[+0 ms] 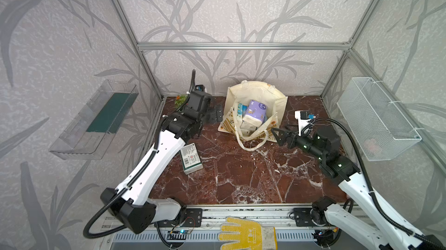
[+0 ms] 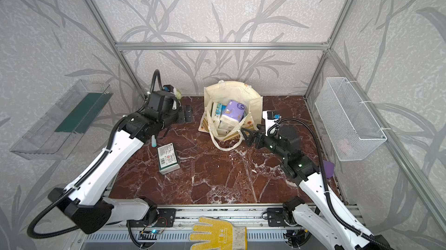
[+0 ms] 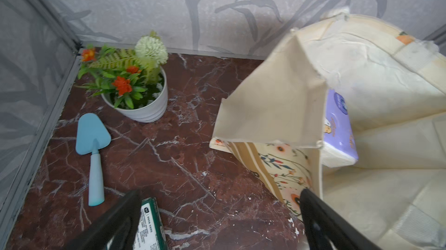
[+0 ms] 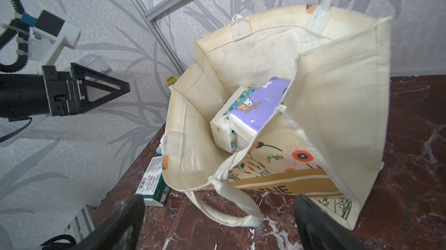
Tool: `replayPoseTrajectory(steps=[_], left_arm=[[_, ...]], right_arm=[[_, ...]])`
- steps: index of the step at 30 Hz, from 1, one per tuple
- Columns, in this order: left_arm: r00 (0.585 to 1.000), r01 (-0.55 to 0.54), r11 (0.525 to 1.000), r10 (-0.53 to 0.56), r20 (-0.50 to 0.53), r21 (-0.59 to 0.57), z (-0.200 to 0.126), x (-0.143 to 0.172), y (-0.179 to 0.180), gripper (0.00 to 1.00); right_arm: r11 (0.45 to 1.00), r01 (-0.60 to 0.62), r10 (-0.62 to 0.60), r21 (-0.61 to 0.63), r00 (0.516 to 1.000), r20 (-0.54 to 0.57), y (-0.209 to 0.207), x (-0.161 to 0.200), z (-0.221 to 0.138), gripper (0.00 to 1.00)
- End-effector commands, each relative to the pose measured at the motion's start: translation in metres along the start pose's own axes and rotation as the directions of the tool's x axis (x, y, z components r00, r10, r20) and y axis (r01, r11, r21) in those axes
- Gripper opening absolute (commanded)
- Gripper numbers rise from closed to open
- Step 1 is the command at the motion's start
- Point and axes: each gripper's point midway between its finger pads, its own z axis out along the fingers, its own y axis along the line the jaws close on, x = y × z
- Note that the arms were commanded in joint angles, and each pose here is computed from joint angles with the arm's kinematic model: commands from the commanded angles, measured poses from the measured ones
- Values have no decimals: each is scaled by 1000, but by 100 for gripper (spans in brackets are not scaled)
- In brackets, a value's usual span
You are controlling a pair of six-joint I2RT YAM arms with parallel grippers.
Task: Put tissues into the canvas bag
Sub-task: Pick up the pack of facial tissues from the center of the board.
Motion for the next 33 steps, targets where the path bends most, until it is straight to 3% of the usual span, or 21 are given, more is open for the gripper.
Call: replayPoseTrajectory(steps=[1, 7, 14, 22, 27, 33], left_arm=[[992, 120, 987, -116, 48, -109, -2, 8, 41, 99], [981, 172, 941, -189, -32, -293, 6, 61, 95, 99], [929, 309, 848, -366, -54, -430, 17, 116, 146, 99], [882, 372, 782, -466, -73, -500, 31, 163, 170, 99], [862, 389, 783, -495, -108, -485, 46, 183, 171, 99], [843, 378, 845, -483, -236, -377, 77, 194, 146, 96]], right_arm=[[996, 72, -71, -53, 997, 27, 24, -12, 4, 96], [983, 142, -144, -117, 990, -2, 52, -9, 22, 96], [952, 232, -245, -199, 968, -46, 93, 5, 43, 96], [941, 265, -284, -210, 957, -65, 111, 13, 55, 95], [931, 282, -313, -230, 943, -112, 126, 29, 68, 94], [915, 329, -378, -233, 902, -209, 157, 58, 99, 88]])
